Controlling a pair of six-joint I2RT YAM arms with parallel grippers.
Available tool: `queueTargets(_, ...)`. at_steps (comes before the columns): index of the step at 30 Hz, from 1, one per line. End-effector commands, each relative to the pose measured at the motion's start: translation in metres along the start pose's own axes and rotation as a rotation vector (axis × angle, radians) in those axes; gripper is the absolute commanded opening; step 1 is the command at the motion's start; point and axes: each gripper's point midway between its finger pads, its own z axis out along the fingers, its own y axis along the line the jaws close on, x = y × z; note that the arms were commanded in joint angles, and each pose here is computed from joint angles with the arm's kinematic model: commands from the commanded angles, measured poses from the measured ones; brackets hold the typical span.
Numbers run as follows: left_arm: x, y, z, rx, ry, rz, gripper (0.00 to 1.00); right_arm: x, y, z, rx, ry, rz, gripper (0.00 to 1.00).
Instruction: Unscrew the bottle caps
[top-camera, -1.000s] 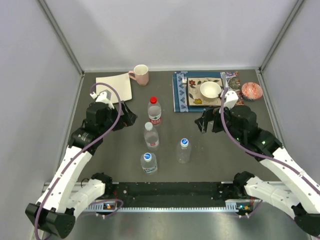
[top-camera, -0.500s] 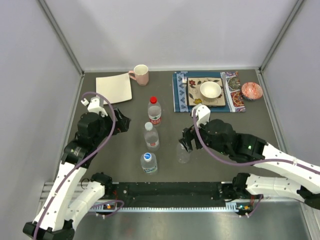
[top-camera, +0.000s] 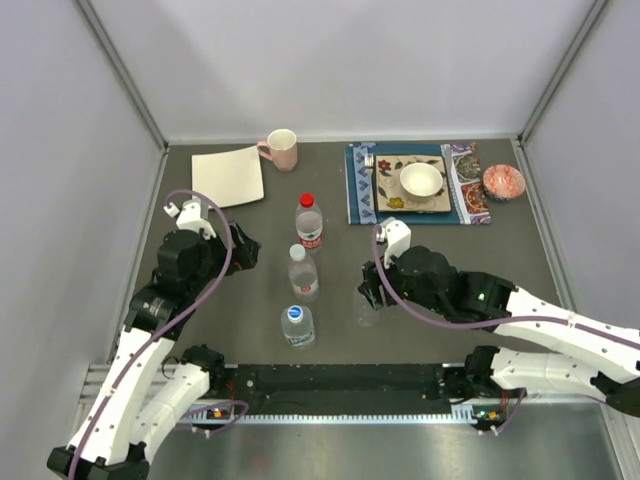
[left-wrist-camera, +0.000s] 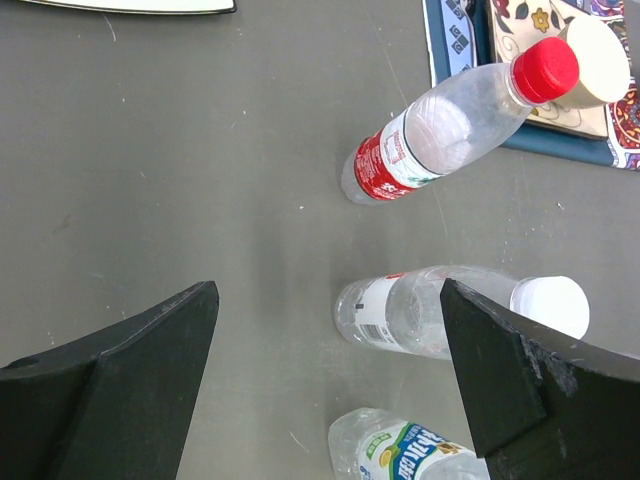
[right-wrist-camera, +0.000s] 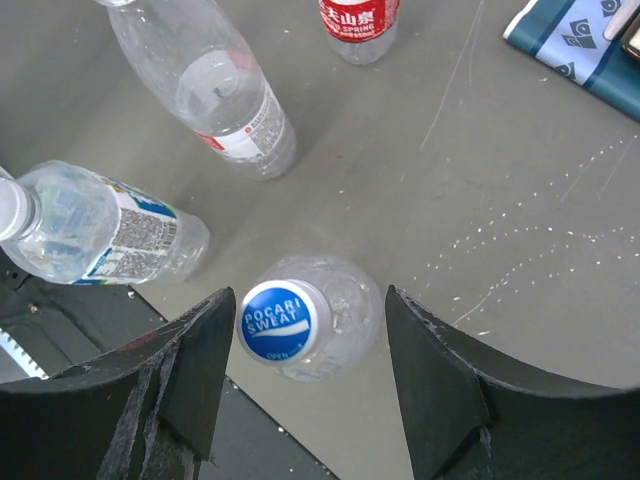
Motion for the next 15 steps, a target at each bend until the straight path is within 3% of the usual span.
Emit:
queueTargets(1, -0.004, 0.000, -0.002, 0.008, -0.026, 0.015, 0.99, -0.010, 0.012, 0.004, -0.039, -0.042, 0.026, 0.62)
queueTargets(4, -0.002, 0.001, -0.001, 0.007, -0.022, 0.016, 0.98, -0.006, 0.013, 0.009, -0.041, -0.026, 0.026, 0.60)
queueTargets(15, -0.004, 0.003, -0.001, -0.007, -0.029, 0.019, 0.97, 0.001, 0.010, 0.008, -0.028, -0.015, 0.043, 0.37)
